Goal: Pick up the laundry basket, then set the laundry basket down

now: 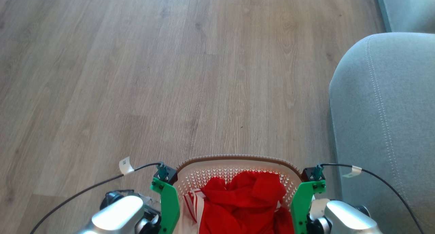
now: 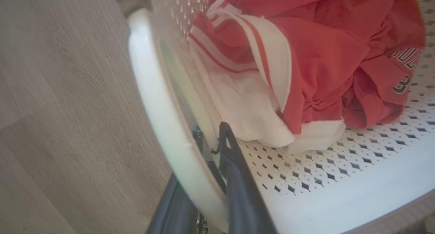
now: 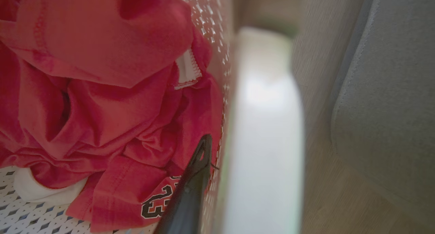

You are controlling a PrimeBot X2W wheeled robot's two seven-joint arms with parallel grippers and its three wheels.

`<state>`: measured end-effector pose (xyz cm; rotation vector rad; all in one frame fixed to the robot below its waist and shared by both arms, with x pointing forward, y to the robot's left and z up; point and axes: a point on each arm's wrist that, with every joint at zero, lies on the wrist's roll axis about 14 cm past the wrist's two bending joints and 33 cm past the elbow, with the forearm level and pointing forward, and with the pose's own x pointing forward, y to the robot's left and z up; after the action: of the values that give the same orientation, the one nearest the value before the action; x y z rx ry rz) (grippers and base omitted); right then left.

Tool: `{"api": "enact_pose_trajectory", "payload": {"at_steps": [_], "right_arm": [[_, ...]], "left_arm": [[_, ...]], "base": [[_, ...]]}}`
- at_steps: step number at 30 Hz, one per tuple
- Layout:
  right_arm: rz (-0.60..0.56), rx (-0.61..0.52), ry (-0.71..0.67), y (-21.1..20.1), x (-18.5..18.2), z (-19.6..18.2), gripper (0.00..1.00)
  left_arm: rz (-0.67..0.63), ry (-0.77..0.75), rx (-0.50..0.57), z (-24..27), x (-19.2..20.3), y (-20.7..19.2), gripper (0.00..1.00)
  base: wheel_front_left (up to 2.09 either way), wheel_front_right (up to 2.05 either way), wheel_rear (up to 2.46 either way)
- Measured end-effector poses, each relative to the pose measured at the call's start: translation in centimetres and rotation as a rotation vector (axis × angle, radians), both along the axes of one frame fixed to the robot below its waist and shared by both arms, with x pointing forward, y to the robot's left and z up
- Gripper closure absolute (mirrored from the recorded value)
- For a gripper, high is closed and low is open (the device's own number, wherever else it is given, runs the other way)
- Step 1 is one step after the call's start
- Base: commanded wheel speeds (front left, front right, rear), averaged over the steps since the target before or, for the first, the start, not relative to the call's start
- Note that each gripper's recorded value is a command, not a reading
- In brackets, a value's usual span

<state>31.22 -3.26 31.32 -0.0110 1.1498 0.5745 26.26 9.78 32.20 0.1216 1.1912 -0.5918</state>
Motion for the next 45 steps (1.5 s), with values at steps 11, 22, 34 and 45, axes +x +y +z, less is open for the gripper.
{"api": "enact_pose_trajectory", "payload": {"at_steps": [11,22,34,45], "right_arm": [[-0.002,0.009,-0.006,0.2,-0.1,0.1,1.0],[0.009,0.007,-0.031,0.3,0.3,0.6,1.0],[-0.008,0.018,-0.042,0.2,0.2,0.8,1.0],[-0.021,0.022,-0.041,0.0,0.2,0.9,1.0]], "left_arm": [[-0.003,0.001,0.004,0.2,-0.1,0.2,1.0],[0.003,-0.006,0.008,0.3,0.0,0.4,1.0],[-0.001,-0.022,0.01,0.4,0.3,0.3,1.0],[-0.01,-0.03,0.011,0.4,0.5,0.2,1.0]], "base": [[0.0,0.0,0.0],[0.0,0.0,0.0],[0.0,0.0,0.0],[0.0,0.0,0.0]]}}
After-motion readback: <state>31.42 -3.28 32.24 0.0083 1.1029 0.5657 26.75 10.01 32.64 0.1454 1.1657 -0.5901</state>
